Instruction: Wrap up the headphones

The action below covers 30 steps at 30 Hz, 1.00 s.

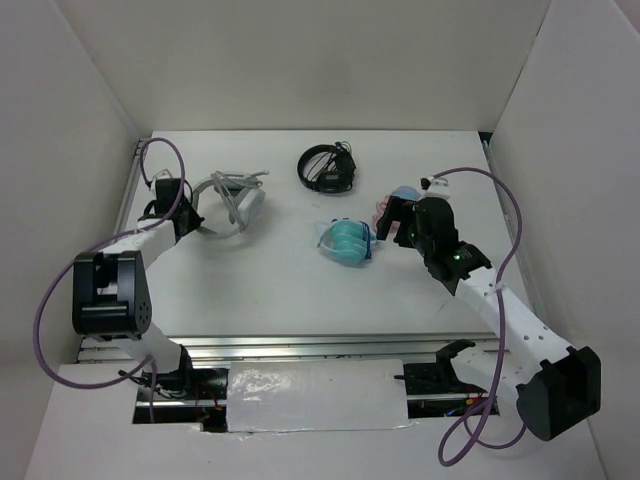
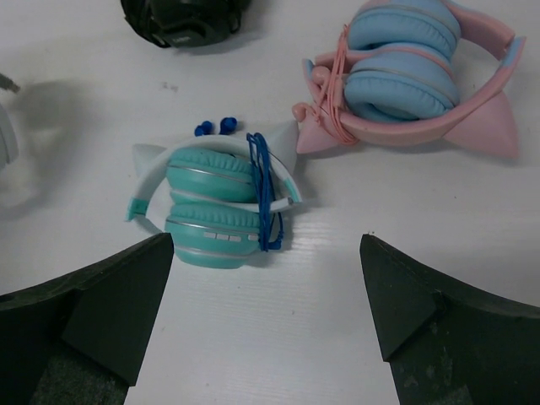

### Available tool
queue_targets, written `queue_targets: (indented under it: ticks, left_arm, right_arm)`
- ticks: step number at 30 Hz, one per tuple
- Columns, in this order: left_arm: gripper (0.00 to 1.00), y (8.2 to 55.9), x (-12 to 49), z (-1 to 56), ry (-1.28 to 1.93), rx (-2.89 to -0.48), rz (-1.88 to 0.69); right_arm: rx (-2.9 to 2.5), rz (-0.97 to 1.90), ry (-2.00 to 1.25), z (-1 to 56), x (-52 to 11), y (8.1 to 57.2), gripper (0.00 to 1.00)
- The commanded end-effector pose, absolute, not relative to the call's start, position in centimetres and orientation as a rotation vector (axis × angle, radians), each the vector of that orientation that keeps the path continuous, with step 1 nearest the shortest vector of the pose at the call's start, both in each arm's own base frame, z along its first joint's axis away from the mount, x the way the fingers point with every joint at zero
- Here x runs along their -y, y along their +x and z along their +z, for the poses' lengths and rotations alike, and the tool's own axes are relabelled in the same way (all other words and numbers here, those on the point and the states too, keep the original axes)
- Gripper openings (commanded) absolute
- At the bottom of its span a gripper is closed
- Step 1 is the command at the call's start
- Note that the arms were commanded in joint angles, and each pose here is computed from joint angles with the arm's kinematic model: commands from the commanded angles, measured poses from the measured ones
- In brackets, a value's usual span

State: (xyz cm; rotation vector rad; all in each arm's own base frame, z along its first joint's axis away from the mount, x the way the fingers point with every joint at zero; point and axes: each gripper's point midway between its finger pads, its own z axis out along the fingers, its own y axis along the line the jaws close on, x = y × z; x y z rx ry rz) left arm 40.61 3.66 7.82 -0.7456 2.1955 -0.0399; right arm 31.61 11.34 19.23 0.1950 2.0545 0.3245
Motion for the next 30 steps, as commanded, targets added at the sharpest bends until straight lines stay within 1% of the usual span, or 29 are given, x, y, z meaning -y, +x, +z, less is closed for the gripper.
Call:
queue_targets:
  ticks: [1,4,5,8,9,10,11,13,14,15,16,18,19,23,24,25,26,27,28,29,30]
  left_arm:
    - [0.0,45.2,-4.2,10.6,-0.733,-2.076,-0.116]
    - [0.0,46.2,-5.1,9.2,-0.768,-2.106,-0.064]
    - [0.0,47.2,-5.7,10.0,-0.779,-2.084,-0.047]
    - [0.0,47.8,-6.7,6.5,-0.842,-2.195,0.0]
    - [0.0,48.6,-6.7,6.3,-0.844,-2.194,-0.006]
    - [0.0,48.3,-6.8,5.6,-0.862,-2.231,0.006]
    - [0.0,49.2,-7.1,6.1,-0.874,-2.216,0.016]
    - [0.0,49.2,-7.4,4.5,-0.905,-2.246,0.036]
    - [0.14,49.4,-7.5,4.6,-0.919,-2.248,0.037]
    - [0.2,49.3,-7.6,4.1,-0.933,-2.256,0.045]
    - [0.32,49.4,-7.7,4.0,-0.941,-2.256,0.05]
    - [0.4,49.2,-7.9,4.1,-0.95,-2.253,0.058]
    - [0.46,49.2,-7.9,4.3,-0.95,-2.248,0.066]
    - [0.52,49.1,-8.1,5.8,-0.945,-2.229,0.067]
    - [0.56,48.8,-7.9,6.3,-0.941,-2.236,0.066]
    - [0.61,48.8,-7.9,6.8,-0.937,-2.234,0.068]
    - [0.73,49.0,-7.9,8.0,-0.927,-2.212,0.057]
    - [0.87,48.9,-7.9,8.8,-0.925,-2.202,0.046]
    - [0.89,48.9,-7.9,9.6,-0.914,-2.188,0.038]
    - [0.95,48.8,-7.8,11.2,-0.908,-2.157,0.021]
    - [0.95,48.7,-7.7,12.1,-0.904,-2.14,0.011]
  right_arm:
    - [-2.052,0.273,0.221,19.8,-10.9,32.0,1.0]
    - [-2.067,0.251,0.226,19.5,-10.8,32.4,1.0]
    - [-2.068,0.248,0.226,19.6,-10.8,32.5,1.0]
    - [-2.085,0.243,0.213,19.4,-11.4,32.9,1.0]
    - [-2.086,0.242,0.213,19.4,-11.4,33.0,1.0]
    - [-2.094,0.241,0.21,19.3,-11.5,33.0,1.0]
    - [-2.104,0.236,0.207,19.1,-11.6,33.1,1.0]
    - [-2.114,0.223,0.211,18.8,-11.6,33.0,1.0]
    - [-2.115,0.219,0.212,18.7,-11.7,32.9,1.0]
    - [-2.119,0.211,0.213,18.6,-11.6,32.9,1.0]
    - [-2.121,0.21,0.21,18.5,-11.7,32.9,1.0]
    - [-2.116,0.199,0.218,18.8,-11.5,32.9,1.0]
    - [-2.118,0.198,0.219,18.7,-11.5,32.9,1.0]
    - [-2.099,0.211,0.196,19.4,-11.9,32.9,1.0]
    - [-2.094,0.217,0.192,19.5,-12.0,32.8,1.0]
    - [-2.089,0.22,0.19,19.8,-12.1,32.8,1.0]
    - [-2.079,0.229,0.183,20.1,-12.2,32.8,1.0]
    - [-2.073,0.231,0.185,20.4,-12.2,32.8,1.0]
    - [-2.068,0.233,0.179,20.6,-12.2,32.7,1.0]
    - [-2.05,0.243,0.181,21.2,-12.2,32.7,1.0]
    - [-2.042,0.246,0.18,21.6,-12.2,32.6,1.0]
